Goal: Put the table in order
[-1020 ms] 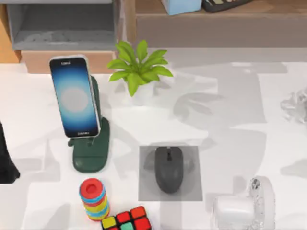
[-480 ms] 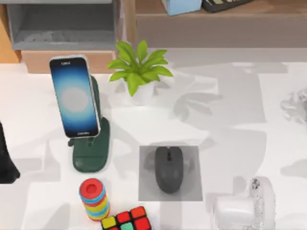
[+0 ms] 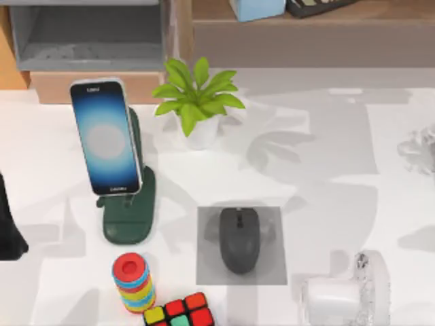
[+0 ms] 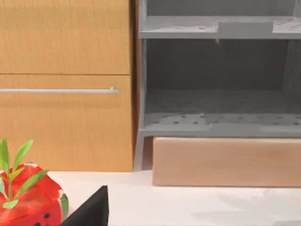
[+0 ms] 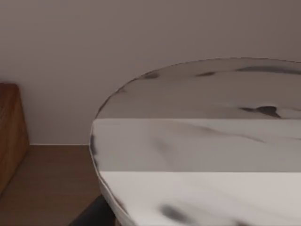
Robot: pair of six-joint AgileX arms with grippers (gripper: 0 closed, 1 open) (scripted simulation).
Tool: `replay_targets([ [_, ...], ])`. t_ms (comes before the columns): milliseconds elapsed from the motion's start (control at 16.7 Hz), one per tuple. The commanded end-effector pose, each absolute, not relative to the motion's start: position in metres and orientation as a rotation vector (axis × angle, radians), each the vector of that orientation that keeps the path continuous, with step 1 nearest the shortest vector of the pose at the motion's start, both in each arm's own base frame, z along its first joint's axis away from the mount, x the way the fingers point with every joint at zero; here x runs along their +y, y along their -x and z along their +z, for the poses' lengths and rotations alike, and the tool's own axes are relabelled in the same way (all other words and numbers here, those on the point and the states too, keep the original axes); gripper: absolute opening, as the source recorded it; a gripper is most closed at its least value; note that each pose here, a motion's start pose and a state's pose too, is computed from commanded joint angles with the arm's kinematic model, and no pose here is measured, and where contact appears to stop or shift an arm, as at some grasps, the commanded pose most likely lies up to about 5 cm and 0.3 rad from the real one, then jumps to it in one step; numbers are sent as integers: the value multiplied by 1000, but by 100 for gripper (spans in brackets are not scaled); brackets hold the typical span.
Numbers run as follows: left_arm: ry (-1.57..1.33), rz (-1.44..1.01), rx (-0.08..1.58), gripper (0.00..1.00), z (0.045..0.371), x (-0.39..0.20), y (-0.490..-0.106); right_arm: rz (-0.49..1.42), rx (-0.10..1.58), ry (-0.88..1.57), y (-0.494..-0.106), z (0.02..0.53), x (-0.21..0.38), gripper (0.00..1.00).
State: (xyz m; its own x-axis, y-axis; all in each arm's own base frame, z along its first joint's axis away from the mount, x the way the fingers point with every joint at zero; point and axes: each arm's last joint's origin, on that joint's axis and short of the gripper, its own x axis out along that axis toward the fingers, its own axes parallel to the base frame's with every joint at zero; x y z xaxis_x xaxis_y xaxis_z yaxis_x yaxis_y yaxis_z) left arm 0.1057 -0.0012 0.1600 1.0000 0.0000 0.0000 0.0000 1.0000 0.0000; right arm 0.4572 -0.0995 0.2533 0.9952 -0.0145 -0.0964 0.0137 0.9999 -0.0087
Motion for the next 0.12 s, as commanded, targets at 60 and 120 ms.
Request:
replay_targets([
  [60,0,0,0,100,160,-1,-106,-14,97,8,-457,253,-99,100],
  [120,0,0,0,100,160,-1,-106,-14,97,8,-457,253,-99,100],
])
